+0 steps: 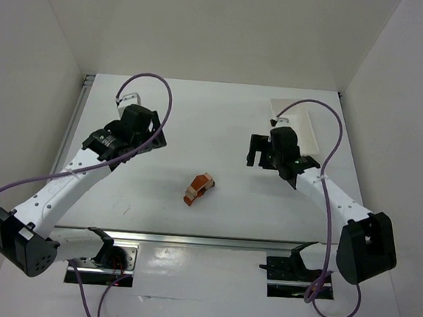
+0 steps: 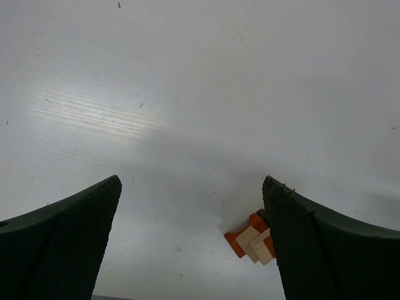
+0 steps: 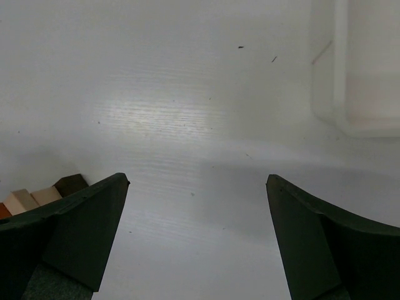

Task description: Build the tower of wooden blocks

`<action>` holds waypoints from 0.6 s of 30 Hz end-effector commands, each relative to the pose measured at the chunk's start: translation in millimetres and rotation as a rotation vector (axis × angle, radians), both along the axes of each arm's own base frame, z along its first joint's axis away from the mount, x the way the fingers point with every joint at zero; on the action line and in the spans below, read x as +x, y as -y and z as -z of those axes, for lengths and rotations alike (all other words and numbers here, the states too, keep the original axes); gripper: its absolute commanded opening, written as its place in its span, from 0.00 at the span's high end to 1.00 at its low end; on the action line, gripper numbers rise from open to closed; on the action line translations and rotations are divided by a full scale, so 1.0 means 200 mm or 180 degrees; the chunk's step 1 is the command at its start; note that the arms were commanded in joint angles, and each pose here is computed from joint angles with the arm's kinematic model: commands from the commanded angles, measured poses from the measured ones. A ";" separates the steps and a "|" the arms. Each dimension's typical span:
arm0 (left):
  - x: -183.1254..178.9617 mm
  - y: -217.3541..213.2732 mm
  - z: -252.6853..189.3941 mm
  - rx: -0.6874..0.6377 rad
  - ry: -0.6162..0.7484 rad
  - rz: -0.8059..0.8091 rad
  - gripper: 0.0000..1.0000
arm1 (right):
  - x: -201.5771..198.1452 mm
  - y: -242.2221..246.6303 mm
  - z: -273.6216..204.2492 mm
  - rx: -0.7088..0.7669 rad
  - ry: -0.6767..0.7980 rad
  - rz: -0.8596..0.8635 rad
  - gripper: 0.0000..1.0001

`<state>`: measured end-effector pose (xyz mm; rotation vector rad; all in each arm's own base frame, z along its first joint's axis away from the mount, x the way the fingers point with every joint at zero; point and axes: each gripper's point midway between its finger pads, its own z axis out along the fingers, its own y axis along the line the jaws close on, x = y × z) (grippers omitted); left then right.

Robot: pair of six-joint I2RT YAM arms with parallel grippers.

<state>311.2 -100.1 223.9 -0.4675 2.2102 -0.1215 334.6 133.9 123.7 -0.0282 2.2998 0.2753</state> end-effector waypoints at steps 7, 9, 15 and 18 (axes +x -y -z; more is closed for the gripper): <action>-0.08 -0.04 0.06 -0.0064 -0.0013 -0.0091 0.01 | 0.03 0.03 -0.18 0.0155 0.0309 0.0276 0.00; -0.09 -0.05 0.05 -0.0085 -0.0015 -0.0109 0.01 | 0.02 0.02 -0.16 0.0155 0.0303 0.0210 0.00; -0.10 -0.07 0.03 -0.0077 0.0016 -0.0130 0.01 | 0.01 -0.01 -0.20 0.0200 0.0388 0.0024 0.00; -0.11 -0.07 0.00 -0.0108 0.0077 -0.0129 0.01 | 0.01 -0.01 -0.23 0.0228 0.0455 0.0024 0.00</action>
